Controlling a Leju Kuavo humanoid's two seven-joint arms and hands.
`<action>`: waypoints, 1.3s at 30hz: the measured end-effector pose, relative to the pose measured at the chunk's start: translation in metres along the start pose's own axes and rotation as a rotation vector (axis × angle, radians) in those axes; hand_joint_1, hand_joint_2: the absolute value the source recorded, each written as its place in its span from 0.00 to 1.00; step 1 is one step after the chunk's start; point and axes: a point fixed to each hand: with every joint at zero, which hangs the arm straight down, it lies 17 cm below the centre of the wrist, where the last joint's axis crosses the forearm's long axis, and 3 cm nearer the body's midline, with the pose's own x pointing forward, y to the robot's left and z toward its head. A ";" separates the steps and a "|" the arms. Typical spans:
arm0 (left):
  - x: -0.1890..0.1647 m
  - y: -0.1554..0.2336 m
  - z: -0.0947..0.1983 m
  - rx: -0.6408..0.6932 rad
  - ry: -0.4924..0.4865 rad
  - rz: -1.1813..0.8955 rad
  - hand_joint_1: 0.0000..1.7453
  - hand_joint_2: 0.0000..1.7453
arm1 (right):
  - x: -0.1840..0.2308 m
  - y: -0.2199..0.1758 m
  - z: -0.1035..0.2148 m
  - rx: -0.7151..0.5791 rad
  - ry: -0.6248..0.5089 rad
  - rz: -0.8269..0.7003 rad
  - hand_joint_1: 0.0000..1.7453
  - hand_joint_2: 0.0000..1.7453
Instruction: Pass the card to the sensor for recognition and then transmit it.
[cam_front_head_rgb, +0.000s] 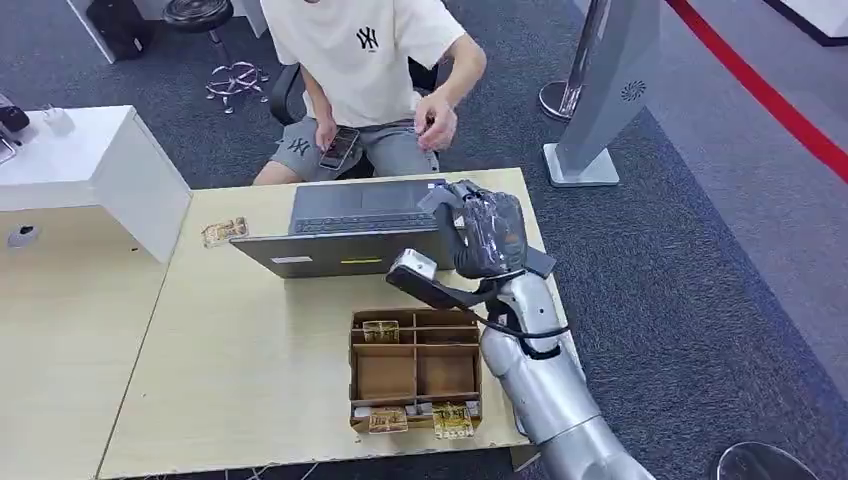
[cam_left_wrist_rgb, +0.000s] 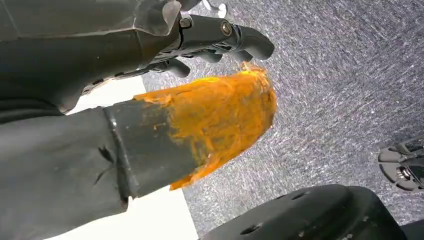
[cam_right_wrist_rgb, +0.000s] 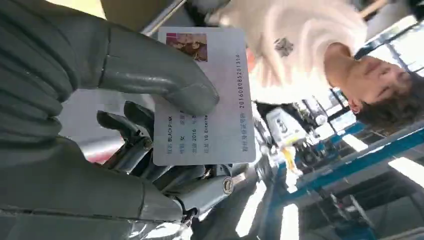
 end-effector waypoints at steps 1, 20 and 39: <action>0.000 -0.001 0.000 -0.002 -0.001 0.005 0.00 0.00 | 0.001 -0.002 0.003 -0.008 0.035 -0.076 1.00 1.00; 0.000 -0.005 -0.001 -0.009 -0.020 0.155 0.00 0.00 | 0.040 -0.062 0.075 -0.110 0.208 -1.018 1.00 1.00; -0.001 -0.005 -0.002 -0.012 -0.020 0.282 0.00 0.00 | -0.051 -0.095 0.178 -0.146 0.447 -0.866 1.00 1.00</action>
